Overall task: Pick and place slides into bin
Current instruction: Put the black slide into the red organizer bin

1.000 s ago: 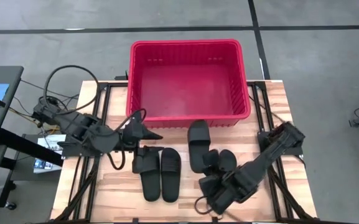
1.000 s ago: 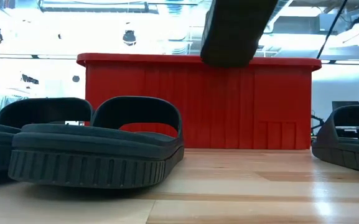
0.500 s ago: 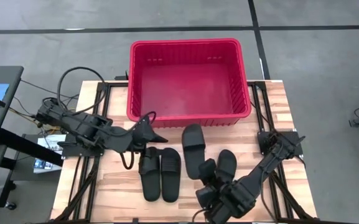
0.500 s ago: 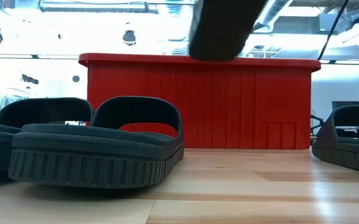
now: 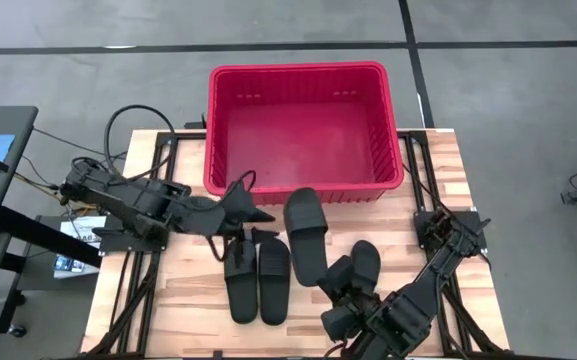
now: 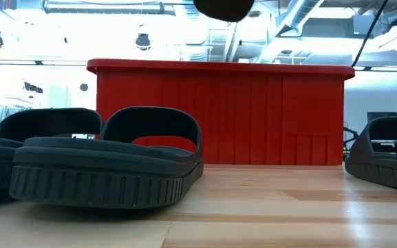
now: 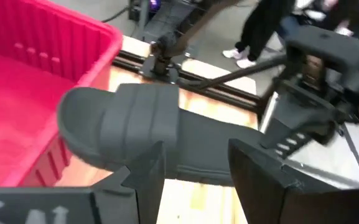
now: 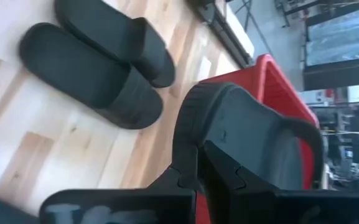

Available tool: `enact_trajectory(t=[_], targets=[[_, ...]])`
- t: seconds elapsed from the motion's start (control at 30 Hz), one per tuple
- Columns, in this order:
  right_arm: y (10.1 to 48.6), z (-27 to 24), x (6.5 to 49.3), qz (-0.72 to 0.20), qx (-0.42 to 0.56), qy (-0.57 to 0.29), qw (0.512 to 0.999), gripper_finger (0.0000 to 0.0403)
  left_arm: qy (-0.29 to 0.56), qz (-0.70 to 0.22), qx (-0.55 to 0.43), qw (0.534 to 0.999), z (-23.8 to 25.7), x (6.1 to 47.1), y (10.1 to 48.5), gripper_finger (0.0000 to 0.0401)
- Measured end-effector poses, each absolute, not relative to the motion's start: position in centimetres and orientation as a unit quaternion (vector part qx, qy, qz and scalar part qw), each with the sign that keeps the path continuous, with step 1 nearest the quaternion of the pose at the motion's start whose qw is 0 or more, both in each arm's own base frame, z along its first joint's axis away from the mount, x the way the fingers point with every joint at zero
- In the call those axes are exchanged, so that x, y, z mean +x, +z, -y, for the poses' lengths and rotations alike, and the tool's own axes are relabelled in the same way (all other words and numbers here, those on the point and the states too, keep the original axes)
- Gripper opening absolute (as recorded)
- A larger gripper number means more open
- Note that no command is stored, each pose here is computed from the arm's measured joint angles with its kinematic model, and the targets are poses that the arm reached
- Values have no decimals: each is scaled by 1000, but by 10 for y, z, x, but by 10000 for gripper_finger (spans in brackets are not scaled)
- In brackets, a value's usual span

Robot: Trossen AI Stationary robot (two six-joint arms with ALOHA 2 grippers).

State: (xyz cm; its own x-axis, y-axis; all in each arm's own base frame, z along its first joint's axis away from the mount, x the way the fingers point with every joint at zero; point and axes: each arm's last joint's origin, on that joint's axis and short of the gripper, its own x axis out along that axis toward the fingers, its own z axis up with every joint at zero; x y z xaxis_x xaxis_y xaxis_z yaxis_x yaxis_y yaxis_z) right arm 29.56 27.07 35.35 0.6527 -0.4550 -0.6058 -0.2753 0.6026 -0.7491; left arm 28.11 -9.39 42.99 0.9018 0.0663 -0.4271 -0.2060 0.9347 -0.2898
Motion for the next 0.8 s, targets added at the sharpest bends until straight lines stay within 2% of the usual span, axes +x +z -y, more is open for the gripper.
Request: enact_trajectory(t=[0.33, 0.8], targets=[[356, -264, 301, -396, -475, -92, 780, 0, 142, -201, -238, 940, 43, 293, 429, 160], [356, -263, 302, -392, -500, -94, 767, 0, 48, -250, -338, 906, -23, 295, 427, 130]])
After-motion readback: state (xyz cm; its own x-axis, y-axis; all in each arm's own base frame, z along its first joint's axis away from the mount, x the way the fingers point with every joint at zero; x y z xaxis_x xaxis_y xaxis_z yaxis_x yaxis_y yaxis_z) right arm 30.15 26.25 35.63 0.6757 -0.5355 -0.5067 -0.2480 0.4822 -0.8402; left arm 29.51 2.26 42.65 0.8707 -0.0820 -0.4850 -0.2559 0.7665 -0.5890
